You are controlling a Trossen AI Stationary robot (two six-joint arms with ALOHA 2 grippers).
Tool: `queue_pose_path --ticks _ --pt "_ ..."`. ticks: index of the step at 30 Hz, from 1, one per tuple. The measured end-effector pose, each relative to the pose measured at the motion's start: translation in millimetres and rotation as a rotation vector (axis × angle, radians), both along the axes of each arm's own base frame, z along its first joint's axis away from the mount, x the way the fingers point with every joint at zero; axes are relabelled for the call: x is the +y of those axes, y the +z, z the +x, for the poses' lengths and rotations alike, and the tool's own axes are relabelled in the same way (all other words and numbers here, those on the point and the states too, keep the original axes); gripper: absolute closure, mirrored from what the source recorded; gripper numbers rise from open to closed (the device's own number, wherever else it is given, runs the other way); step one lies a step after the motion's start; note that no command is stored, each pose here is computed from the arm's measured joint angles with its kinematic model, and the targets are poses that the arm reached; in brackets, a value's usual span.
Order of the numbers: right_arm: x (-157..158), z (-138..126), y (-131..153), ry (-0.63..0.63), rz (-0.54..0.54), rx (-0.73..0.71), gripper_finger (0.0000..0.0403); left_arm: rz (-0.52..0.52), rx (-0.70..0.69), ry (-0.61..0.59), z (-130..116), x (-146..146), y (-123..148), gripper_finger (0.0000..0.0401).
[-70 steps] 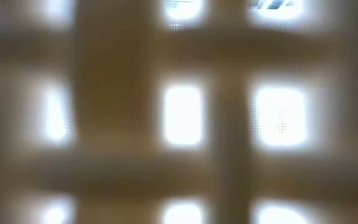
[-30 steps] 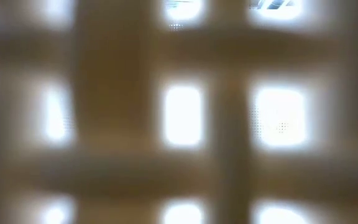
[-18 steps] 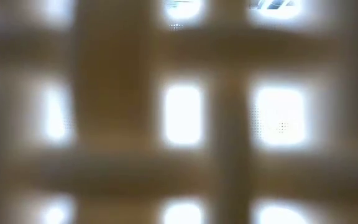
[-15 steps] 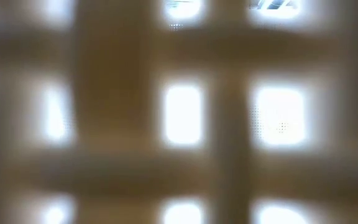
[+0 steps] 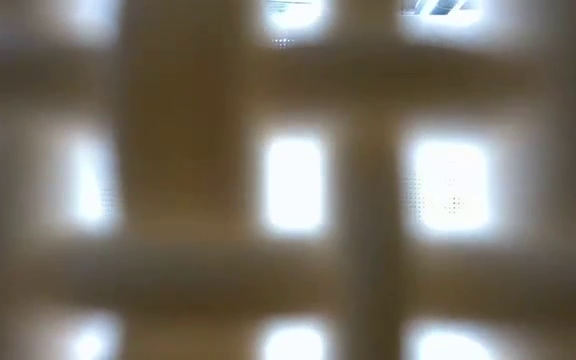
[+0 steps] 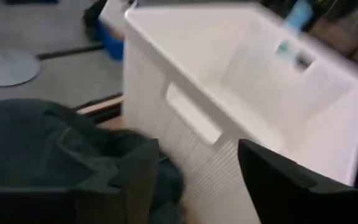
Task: Sort clothes
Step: Put the dark blue pants into the top white bin
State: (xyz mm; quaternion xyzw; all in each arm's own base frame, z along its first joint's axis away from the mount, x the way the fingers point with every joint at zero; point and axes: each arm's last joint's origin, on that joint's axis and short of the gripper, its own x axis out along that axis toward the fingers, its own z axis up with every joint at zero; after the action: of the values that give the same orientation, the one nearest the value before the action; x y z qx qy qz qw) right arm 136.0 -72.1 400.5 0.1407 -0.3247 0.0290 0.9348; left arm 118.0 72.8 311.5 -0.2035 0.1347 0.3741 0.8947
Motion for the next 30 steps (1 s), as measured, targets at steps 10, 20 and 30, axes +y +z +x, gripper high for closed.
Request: queue_pose_path --ticks 10,20,30 --pt "0.4 14.6 27.1 0.038 -0.009 0.085 0.0281 -0.067 0.508 -0.138 35.5 20.0 2.9 0.0128" --pt "10.4 23.5 29.6 0.086 -0.041 0.109 0.0222 -0.099 0.783 -0.329 54.5 29.3 -17.8 0.0119" --pt "12.1 33.2 23.8 0.117 -0.018 0.155 0.0212 -0.213 0.956 -0.287 74.9 50.0 -55.2 0.0045"
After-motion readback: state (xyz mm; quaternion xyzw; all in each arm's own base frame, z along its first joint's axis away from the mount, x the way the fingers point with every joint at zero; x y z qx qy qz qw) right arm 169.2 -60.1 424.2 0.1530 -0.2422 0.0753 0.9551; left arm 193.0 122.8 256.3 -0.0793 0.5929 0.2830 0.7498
